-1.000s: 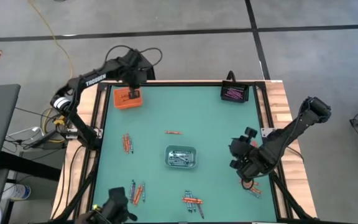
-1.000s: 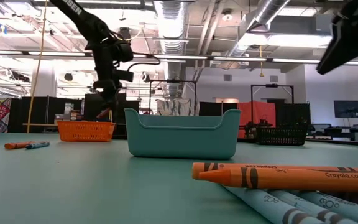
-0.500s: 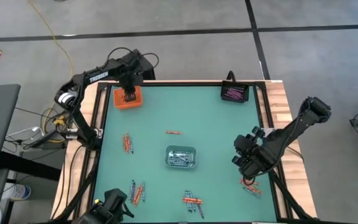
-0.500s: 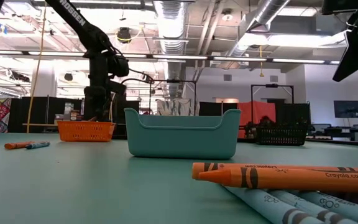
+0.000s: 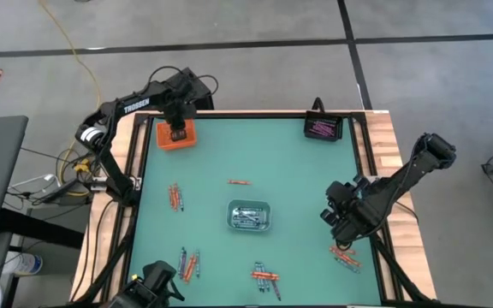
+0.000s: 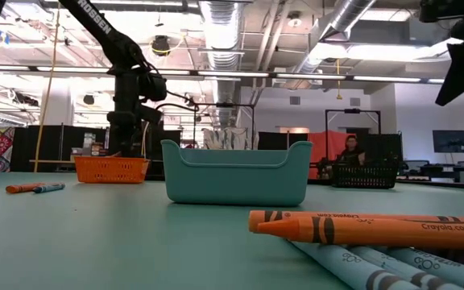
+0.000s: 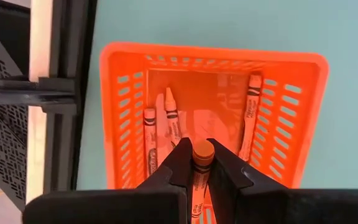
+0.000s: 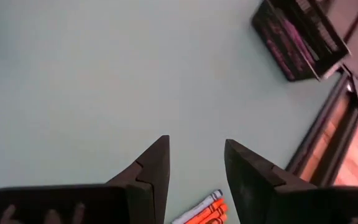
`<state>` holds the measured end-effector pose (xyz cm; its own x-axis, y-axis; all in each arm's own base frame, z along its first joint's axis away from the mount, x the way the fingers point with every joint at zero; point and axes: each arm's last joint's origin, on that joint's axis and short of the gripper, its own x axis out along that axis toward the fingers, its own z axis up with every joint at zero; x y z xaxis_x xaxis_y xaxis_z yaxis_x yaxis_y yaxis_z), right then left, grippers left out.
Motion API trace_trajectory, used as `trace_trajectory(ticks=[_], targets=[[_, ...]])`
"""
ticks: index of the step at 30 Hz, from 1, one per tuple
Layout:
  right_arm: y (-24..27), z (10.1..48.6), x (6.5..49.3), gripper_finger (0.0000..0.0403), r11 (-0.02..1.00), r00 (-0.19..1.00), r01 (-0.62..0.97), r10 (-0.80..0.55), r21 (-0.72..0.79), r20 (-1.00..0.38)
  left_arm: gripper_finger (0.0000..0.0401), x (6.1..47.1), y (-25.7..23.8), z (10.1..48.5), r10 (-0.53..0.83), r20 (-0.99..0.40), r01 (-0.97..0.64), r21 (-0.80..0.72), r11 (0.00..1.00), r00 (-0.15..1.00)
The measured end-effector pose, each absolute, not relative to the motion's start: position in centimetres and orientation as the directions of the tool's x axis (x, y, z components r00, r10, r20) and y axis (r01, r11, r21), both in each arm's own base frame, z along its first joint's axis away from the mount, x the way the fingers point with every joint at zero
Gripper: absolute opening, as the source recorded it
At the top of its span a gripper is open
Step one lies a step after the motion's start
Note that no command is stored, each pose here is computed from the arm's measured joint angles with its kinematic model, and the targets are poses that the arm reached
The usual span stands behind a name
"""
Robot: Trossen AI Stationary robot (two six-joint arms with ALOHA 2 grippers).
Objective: Sort crayons
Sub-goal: Put the orange crayon into the orange bin
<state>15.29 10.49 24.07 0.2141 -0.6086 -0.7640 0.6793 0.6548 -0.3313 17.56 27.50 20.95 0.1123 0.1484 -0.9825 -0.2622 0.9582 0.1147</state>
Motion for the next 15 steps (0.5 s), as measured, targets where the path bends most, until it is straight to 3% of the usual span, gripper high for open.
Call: trace_trajectory(ticks=[8, 15], targets=[[10.4, 23.6, 15.1, 0.0152, 0.566, 0.182, 0.787, -0.594, -0.246, -0.783, 0.0044, 17.5, 27.4, 20.9, 0.138, -0.985, -0.302, 0.1, 0.948, 0.106], [9.5, 19.7, 13.2, 0.0152, 0.383, -0.026, 0.881, -0.545, -0.277, -0.838, 0.0094, 17.4, 27.2, 20.9, 0.122, -0.988, -0.332, 0.084, 0.94, 0.095]])
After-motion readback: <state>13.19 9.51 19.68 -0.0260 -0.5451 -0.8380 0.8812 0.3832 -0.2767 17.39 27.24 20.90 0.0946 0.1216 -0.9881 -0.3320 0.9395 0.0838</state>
